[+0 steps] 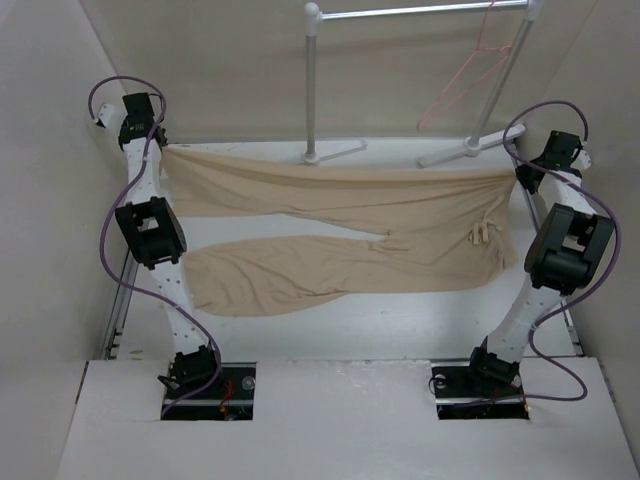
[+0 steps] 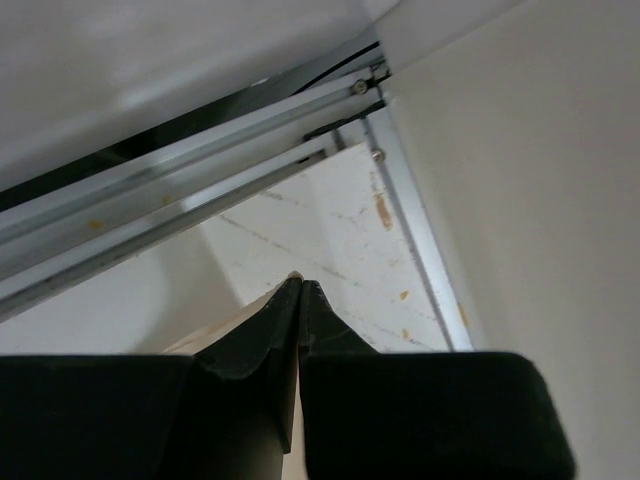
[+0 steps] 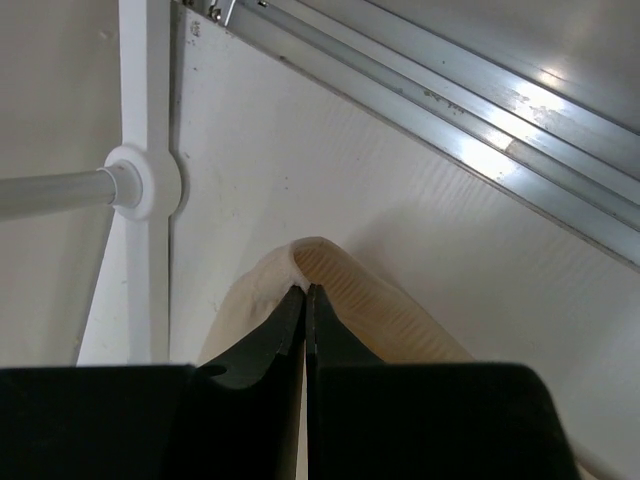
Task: Place the trousers on the hanger
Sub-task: Flatten out the trousers at the center of the board.
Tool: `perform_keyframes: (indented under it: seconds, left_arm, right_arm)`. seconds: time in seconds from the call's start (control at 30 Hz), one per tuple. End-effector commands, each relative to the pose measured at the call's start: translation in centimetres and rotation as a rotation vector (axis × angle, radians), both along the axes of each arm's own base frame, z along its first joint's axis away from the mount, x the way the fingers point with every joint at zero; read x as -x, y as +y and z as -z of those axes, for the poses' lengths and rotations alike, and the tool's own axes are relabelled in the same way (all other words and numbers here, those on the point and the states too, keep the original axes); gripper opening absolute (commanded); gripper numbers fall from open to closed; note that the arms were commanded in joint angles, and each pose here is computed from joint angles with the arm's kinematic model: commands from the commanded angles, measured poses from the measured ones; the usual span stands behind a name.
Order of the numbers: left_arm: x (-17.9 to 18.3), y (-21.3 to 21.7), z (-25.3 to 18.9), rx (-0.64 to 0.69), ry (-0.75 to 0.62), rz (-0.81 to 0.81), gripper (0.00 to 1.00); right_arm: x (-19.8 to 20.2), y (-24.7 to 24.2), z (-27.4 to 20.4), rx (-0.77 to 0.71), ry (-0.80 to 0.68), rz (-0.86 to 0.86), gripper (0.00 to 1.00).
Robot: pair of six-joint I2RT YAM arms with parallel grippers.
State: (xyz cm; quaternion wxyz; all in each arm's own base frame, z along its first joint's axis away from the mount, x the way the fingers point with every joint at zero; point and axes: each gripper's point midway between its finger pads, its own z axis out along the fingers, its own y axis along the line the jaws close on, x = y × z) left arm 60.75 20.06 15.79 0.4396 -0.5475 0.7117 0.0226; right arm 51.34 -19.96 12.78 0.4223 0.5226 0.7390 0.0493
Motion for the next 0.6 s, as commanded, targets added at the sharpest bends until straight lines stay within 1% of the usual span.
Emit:
perform_keyframes:
  seconds: [0.0,0.13,0.23,0.3,0.33,0.37,0.43,0.5,0.57]
  left_arm:
    - [-3.0,0.6,-4.5,-0.064,-0.188,-0.035,0.01]
    - [-4.8,0.7,-5.8,-0.1,-0.281,-0.049,0.02]
    - [-5.5,0.7,-4.5,-0.099,-0.273,-0.052,0.04]
    - [-5.6,0.3,-3.1,-0.091,-0.252,-0.045,0.07]
    - [-5.7,0.2,-2.6,-0.088,-0.246,-0.045,0.09]
    - [-5.8,-0.1,-2.2,-0.08,-0.247,-0.037,0.12]
    - [-6.2,-0.8,-2.3,-0.067,-0.264,-0.007,0.23]
    - [-6.3,-1.7,-3.4,-0.057,-0.282,0.043,0.35]
    - [-5.3,-2.7,-4.9,-0.042,-0.28,0.085,0.44]
  right_arm:
    - [-1.7,-0.8,-1.6,0.059,-0.022,0.019,0.07]
    - [-3.0,-1.3,-1.5,0.07,-0.026,0.022,0.08]
    - [-3.4,-1.5,-0.4,0.062,0.01,0.021,0.12]
    - [-3.7,-1.3,0.2,0.053,0.024,0.013,0.18]
    - [-3.7,-1.3,0.4,0.05,0.03,0.013,0.23]
    - [-3.6,-1.3,0.4,0.049,0.032,0.015,0.3]
    - [-3.5,-1.1,-0.3,0.053,0.02,0.013,0.47]
    - [-3.2,-0.8,-1.8,0.065,0.001,0.007,0.6]
    - [-2.6,-0.1,-3.6,0.093,-0.013,-0.017,0.67]
